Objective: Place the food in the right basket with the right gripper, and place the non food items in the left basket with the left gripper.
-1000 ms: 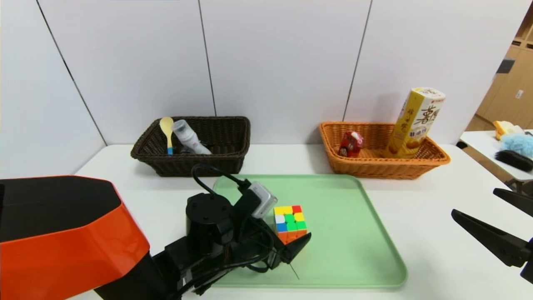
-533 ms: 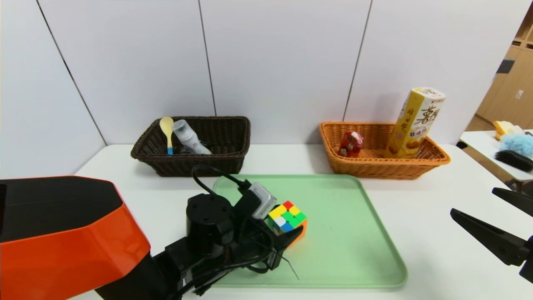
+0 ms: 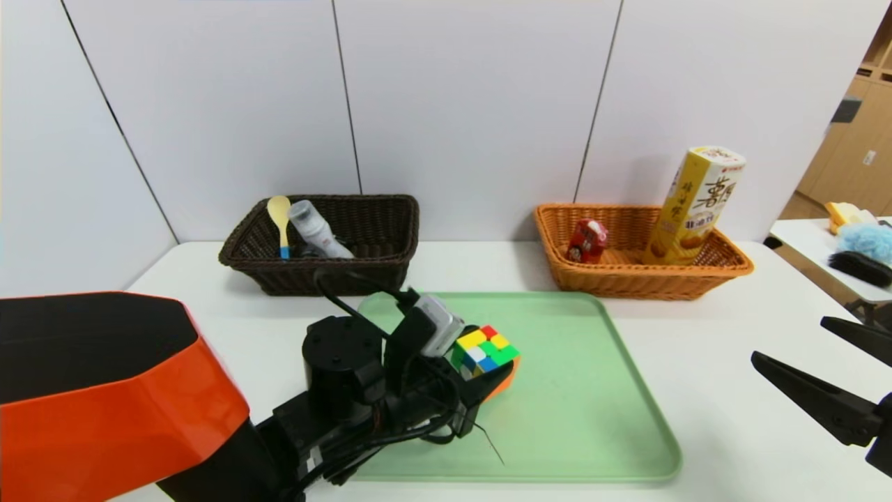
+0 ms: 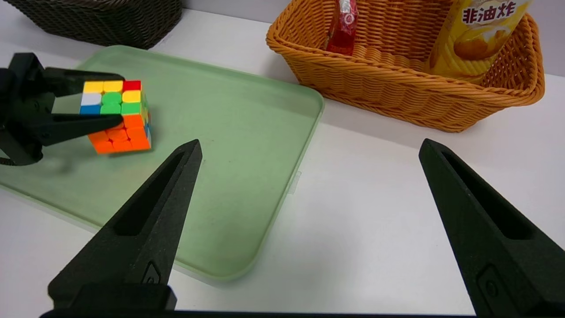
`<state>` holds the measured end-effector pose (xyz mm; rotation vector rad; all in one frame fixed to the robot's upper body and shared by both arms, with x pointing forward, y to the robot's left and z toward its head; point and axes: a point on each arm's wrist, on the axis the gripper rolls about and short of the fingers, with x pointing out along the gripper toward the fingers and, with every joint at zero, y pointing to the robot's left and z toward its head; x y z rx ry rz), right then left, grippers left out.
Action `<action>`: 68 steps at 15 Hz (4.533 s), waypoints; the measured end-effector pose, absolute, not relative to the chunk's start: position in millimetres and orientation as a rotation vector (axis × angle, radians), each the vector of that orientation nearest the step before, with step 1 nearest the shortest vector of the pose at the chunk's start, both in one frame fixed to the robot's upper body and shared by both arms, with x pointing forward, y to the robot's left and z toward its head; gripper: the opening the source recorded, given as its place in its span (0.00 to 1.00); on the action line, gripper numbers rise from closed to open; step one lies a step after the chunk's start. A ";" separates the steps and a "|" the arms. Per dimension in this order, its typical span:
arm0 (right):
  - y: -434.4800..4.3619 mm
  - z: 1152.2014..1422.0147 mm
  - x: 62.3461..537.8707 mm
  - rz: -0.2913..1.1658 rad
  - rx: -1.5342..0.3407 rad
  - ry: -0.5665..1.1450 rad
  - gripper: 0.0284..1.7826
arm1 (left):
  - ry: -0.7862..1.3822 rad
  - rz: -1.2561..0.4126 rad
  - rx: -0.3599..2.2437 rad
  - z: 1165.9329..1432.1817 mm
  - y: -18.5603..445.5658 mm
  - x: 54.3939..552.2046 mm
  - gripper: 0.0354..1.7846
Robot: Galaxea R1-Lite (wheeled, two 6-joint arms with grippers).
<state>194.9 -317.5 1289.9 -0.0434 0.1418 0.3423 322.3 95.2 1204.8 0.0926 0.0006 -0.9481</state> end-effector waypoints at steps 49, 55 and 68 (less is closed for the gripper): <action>-317.4 1289.2 198.5 0.332 -0.049 0.148 0.95 | -0.016 -0.489 0.192 1352.3 238.5 466.4 0.78; -317.5 1293.6 198.5 0.331 -0.050 0.133 0.95 | -0.012 -0.400 0.198 1348.4 255.7 451.6 0.87; -325.2 1288.1 170.3 0.285 -0.050 0.065 0.95 | -0.013 -0.099 0.207 1355.0 315.0 293.3 0.94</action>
